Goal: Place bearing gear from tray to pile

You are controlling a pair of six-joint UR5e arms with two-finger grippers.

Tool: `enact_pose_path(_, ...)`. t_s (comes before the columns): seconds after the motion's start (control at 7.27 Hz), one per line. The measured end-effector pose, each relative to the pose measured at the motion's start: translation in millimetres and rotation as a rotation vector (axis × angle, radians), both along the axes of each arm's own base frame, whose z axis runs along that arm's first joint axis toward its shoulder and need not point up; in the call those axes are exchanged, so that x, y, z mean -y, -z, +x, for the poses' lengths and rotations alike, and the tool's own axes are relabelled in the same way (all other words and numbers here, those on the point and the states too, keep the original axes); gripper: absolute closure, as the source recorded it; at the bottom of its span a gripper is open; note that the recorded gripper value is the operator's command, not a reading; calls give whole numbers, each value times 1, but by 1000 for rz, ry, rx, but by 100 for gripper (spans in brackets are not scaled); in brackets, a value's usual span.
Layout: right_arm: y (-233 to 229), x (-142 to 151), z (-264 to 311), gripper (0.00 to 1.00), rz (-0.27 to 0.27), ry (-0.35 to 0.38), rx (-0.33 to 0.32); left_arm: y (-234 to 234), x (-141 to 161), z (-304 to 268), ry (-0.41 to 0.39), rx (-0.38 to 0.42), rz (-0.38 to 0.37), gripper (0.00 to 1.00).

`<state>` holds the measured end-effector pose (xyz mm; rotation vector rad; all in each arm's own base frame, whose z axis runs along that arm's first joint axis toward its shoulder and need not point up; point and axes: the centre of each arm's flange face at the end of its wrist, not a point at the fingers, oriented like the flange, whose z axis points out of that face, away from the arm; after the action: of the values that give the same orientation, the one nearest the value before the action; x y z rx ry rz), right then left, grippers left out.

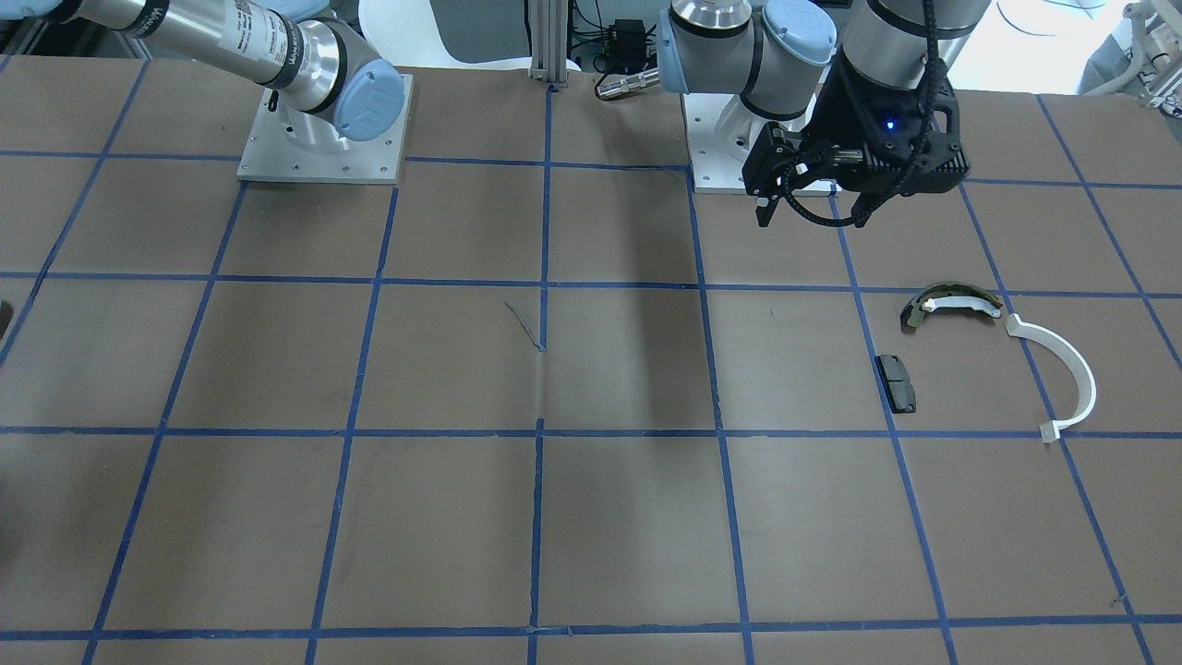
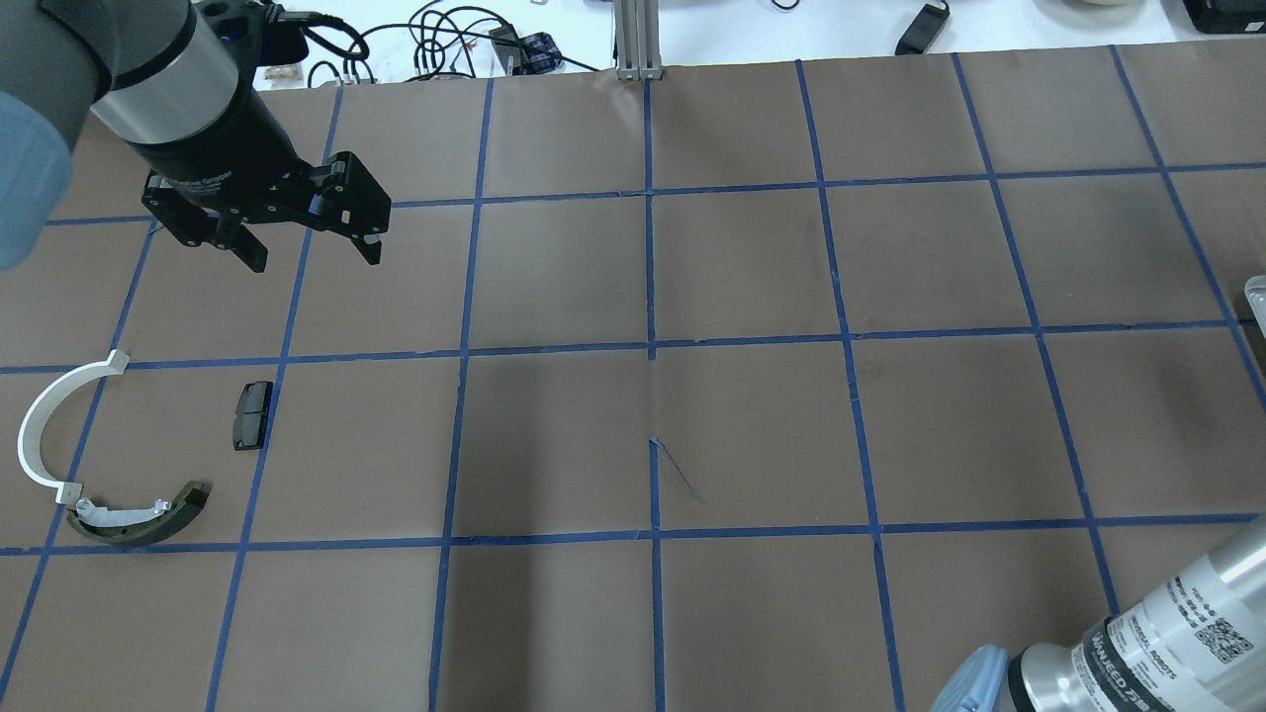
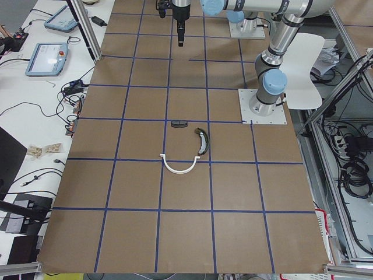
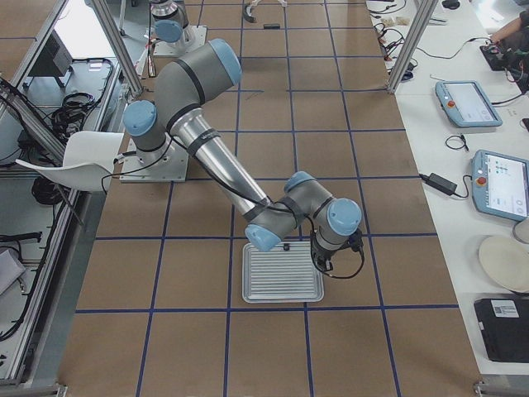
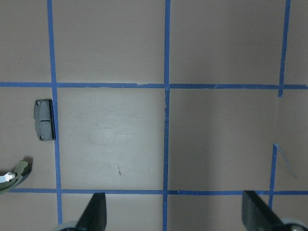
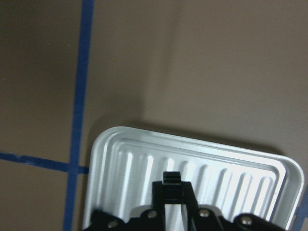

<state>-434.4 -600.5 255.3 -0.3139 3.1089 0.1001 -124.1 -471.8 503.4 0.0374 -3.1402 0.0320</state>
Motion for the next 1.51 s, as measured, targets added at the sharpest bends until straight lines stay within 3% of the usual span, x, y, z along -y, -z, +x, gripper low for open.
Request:
enact_pose_path(0.41,-55,27,110,100,30,79,87,0,0,0,0,0,0,0)
enact_pose_path(0.83,-84,55,299,100,52,160,65,-1,0,0,0,1,-1,0)
enact_pose_path(1.1,-87,44,455,100,72,214,72,0,0,-1,1,1,0,0)
enact_pose_path(1.51,-62,-12,677,100,49,269,72,3,2,-1,2,0,-6,0)
